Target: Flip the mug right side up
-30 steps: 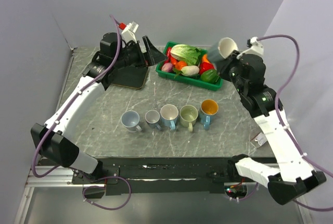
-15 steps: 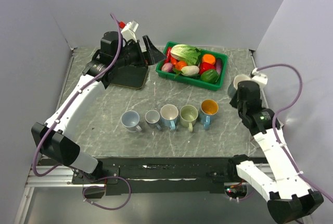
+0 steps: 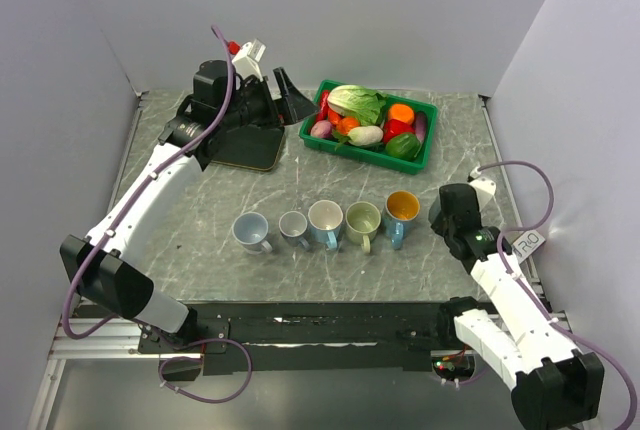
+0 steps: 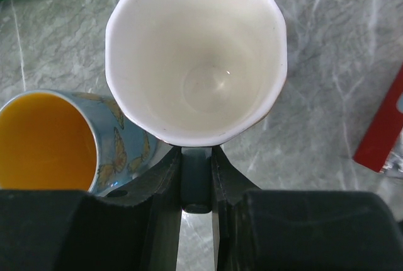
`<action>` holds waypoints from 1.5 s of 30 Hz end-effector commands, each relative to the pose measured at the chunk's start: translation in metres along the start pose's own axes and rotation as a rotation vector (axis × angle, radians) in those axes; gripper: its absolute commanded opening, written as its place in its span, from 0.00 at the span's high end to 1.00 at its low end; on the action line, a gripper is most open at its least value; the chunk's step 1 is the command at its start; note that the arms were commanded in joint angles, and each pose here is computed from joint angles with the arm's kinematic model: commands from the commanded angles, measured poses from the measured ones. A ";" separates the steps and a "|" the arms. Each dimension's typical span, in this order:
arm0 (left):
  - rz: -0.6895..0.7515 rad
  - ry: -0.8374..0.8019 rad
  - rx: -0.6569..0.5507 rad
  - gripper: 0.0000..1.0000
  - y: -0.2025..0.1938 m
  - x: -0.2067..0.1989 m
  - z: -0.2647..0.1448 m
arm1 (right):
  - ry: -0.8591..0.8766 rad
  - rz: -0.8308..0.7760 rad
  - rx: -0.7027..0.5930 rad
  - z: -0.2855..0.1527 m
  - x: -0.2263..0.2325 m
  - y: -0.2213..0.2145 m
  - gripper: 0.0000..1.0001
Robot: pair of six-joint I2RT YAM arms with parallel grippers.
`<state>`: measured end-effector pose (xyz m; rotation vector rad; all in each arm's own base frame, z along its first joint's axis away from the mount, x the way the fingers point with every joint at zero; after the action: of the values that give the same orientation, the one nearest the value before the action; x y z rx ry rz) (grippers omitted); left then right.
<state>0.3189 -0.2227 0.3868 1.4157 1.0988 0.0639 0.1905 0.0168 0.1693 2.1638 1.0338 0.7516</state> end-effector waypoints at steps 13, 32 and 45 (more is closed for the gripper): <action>0.039 0.016 -0.036 0.04 0.004 -0.003 -0.013 | 0.051 0.102 -0.070 0.024 0.011 -0.004 1.00; 0.043 0.060 -0.035 0.04 0.000 0.008 -0.006 | -0.021 0.122 0.037 0.000 0.007 0.001 0.26; 0.045 0.334 -0.103 0.04 0.003 0.028 -0.035 | 0.143 0.229 -0.074 -0.081 0.013 0.059 0.00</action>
<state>0.3272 -0.2052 0.3599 1.4461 1.2652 0.2186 0.1806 0.0260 0.2310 2.2500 0.9061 0.9449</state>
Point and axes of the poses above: each gripper's point midway between its finger pads, its own z axis out along the fingers, its own x axis along the line the jaws close on, y = z × x, the point moved 7 cm from there along -z, back along the fingers, and after that the axes turned 7 degrees about z, right-handed, at the moved point
